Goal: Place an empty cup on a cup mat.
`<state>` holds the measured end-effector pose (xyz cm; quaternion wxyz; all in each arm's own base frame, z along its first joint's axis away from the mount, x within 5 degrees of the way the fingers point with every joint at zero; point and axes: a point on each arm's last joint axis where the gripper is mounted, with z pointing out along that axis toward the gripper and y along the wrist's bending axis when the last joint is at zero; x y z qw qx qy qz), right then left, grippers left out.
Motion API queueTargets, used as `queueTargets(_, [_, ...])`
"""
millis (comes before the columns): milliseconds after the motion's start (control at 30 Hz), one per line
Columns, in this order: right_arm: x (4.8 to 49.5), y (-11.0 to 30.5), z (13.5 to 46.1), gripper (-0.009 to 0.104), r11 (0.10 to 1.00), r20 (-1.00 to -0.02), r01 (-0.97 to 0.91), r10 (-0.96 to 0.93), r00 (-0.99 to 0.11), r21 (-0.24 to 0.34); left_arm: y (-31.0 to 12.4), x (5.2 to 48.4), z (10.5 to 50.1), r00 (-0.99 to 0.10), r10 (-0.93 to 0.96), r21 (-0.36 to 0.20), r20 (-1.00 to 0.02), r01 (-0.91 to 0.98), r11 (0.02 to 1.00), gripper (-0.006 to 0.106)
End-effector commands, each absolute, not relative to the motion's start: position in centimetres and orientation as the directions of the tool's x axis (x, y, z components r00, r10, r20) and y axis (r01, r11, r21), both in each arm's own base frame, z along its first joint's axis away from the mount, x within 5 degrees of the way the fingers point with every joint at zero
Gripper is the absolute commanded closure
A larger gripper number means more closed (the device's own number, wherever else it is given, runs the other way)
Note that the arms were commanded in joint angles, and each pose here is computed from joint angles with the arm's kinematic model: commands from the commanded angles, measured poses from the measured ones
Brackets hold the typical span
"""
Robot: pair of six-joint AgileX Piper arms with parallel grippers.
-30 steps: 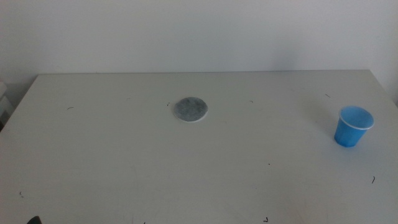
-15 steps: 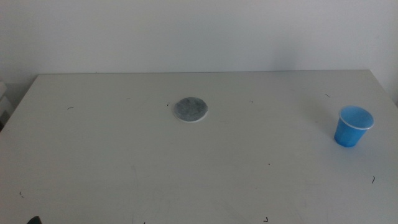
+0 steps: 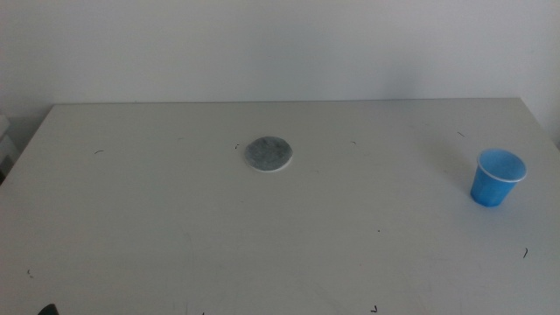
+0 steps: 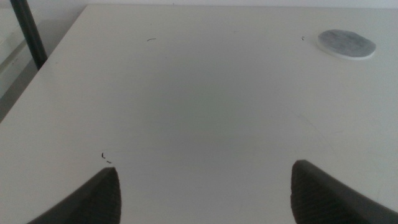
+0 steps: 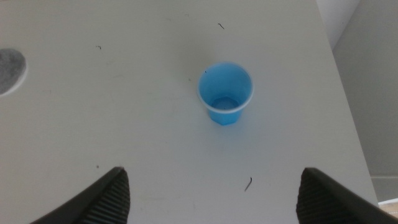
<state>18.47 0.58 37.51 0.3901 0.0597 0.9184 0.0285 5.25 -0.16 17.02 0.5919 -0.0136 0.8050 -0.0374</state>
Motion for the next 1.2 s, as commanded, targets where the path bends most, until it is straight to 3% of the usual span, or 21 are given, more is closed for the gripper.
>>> queueTargets(0, [20.3, 0.6, 39.8, 0.001, 0.990, -0.751, 0.093, 0.143, -0.645, 0.108, -0.2, 5.4, 17.8, -0.227, -0.081, -0.089, -0.971, 0.029, 0.996, -0.005])
queueTargets(233, [24.5, 0.7, 42.7, 0.001, 0.987, -0.736, 0.111, 0.163, -0.657, 0.120, -0.2, 5.4, 17.8, -0.227, -0.081, -0.089, -0.971, 0.029, 0.996, -0.005])
queueTargets(400, [27.6, 0.7, 42.5, 0.001, 0.988, -0.663, 0.130, 0.155, -0.733, 0.087, -0.2, 5.4, 17.8, -0.227, -0.081, -0.089, -0.971, 0.029, 0.996, -0.005])
queueTargets(667, [32.5, -1.7, 39.3, 0.001, 0.972, -0.522, 0.228, 0.223, -0.823, 0.057, -0.2, 5.4, 17.8, -0.227, -0.081, -0.089, -0.971, 0.029, 0.996, -0.005])
queueTargets(900, [36.2, -3.5, 33.8, 0.001, 0.965, -0.372, 0.263, 0.251, -0.894, 0.019, -0.2, 5.4, 17.8, -0.227, -0.081, -0.089, -0.971, 0.029, 0.996, -0.005])
queueTargets(1167, [39.3, -5.5, 28.6, 0.002, 0.951, -0.294, 0.310, 0.302, -0.907, 0.023, -0.2, 5.4, 17.8, -0.227, -0.081, -0.089, -0.971, 0.029, 0.996, -0.005])
